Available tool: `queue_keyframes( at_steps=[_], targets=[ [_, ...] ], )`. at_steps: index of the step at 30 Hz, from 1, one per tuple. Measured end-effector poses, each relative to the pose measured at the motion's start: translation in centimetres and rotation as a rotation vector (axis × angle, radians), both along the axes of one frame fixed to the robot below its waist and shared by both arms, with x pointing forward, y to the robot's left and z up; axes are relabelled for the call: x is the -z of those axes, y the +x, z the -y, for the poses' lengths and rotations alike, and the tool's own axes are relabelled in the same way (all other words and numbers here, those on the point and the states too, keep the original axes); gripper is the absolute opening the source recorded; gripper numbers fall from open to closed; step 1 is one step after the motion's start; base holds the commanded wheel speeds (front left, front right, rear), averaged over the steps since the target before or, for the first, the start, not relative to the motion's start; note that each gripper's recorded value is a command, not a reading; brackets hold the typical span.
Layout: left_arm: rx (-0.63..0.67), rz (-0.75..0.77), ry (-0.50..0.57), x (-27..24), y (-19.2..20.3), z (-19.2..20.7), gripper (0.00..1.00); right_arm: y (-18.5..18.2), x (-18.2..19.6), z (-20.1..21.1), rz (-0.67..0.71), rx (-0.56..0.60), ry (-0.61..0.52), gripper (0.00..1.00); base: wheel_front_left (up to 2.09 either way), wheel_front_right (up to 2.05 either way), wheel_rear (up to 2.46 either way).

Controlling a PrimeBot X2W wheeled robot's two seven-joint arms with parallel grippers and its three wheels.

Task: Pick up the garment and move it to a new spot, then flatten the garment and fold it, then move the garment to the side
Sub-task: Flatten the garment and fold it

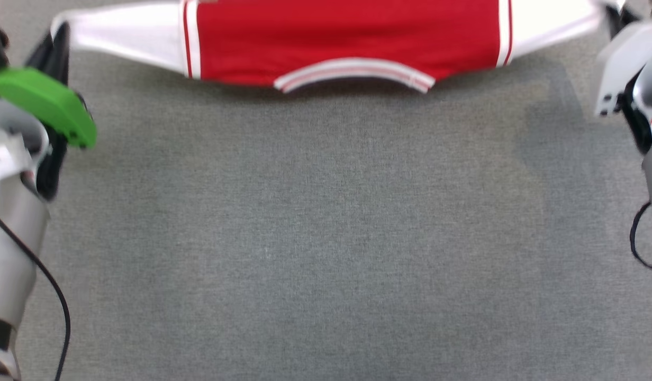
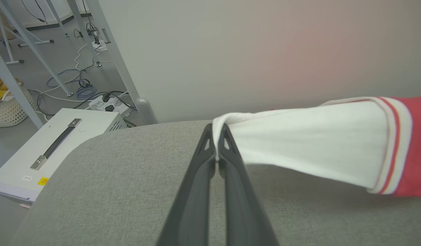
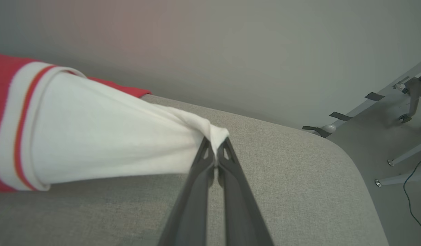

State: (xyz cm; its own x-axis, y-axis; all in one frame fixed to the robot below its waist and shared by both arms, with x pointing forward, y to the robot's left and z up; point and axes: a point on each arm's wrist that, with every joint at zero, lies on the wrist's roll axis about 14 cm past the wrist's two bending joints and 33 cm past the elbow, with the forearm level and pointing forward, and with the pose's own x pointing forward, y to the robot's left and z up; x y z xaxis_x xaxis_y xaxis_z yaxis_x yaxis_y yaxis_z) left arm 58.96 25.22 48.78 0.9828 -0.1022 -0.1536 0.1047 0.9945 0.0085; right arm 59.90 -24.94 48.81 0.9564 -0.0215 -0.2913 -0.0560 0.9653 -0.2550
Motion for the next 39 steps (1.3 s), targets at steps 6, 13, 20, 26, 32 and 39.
queue_keyframes(
  at_steps=[6,13,20,26,32,39],
  targets=[
    [0.017,-0.110,0.029,2.4,-5.4,0.0,0.00,-4.5,1.7,0.6,-0.112,0.010,0.037,0.00,0.00,0.00,0.00],
    [0.035,-0.244,0.036,4.7,-11.4,0.4,0.00,-9.9,3.5,1.1,-0.251,0.031,0.118,0.00,0.00,0.00,0.00],
    [0.037,-0.331,0.044,5.9,-17.1,0.4,0.00,-15.3,4.6,1.9,-0.352,0.046,0.223,0.00,0.00,0.00,0.00],
    [0.040,-0.415,0.022,6.9,-21.6,0.8,0.00,-19.5,5.1,2.4,-0.423,0.054,0.281,0.00,0.00,0.00,0.00],
    [0.057,-0.450,-0.006,6.4,-24.5,1.8,0.00,-23.4,6.1,3.4,-0.501,0.094,0.316,0.00,0.00,0.00,0.00],
    [0.115,-0.491,-0.018,5.9,-25.7,4.0,0.00,-25.2,7.1,3.2,-0.561,0.124,0.345,0.11,0.00,0.00,0.00]
  ],
)
